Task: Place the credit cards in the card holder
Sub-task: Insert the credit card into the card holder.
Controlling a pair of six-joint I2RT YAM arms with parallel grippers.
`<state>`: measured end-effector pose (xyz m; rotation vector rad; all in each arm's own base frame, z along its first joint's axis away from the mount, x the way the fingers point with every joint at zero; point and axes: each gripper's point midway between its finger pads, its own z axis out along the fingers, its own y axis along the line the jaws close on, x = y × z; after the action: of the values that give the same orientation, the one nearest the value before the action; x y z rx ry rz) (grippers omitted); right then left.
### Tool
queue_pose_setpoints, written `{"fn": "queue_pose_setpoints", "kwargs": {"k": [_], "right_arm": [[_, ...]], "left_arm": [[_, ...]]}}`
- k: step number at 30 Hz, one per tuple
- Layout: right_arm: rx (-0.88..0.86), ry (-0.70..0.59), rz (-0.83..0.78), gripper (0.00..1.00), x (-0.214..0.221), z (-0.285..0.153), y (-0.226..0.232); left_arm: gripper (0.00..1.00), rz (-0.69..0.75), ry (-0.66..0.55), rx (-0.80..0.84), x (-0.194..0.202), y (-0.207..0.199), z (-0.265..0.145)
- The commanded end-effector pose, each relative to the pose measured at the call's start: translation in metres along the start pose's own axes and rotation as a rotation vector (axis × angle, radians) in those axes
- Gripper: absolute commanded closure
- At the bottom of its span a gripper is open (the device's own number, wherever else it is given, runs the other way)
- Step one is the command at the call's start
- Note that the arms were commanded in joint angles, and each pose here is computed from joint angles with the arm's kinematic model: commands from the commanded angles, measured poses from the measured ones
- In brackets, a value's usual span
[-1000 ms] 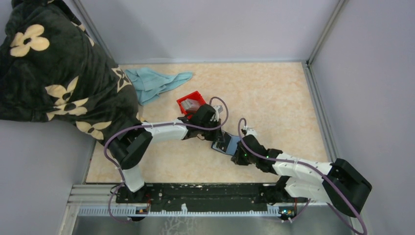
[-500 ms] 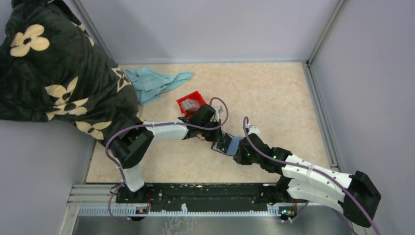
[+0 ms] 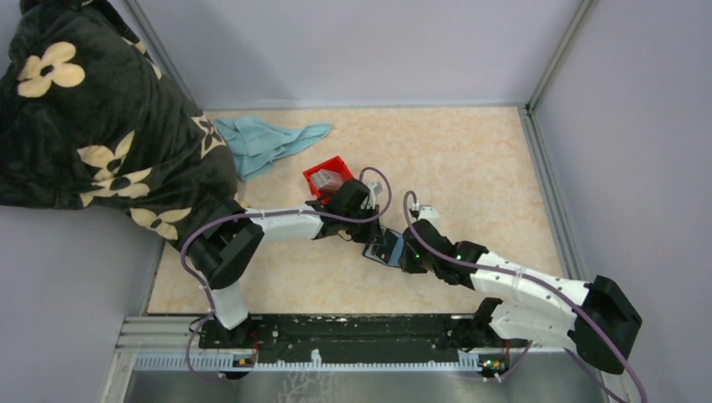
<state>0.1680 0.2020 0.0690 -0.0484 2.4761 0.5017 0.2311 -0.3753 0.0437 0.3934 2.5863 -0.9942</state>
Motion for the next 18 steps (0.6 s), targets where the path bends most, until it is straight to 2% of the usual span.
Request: {"fn": "queue_pose_setpoints", "kwargs": {"k": [1, 9, 18], "right_arm": [[0.013, -0.078, -0.004, 0.86, -0.030, 0.005, 0.007], [0.082, -0.079, 0.033, 0.87, -0.035, 0.015, -0.022], [0.106, -0.010, 0.053, 0.88, -0.011, 0.035, -0.038]], "left_arm": [[1.00, -0.003, 0.021, -0.039, 0.007, 0.009, 0.000], [1.00, -0.004, 0.012, -0.049, 0.006, 0.010, -0.002], [1.00, 0.000, 0.008, -0.021, 0.002, 0.003, -0.003]]}}
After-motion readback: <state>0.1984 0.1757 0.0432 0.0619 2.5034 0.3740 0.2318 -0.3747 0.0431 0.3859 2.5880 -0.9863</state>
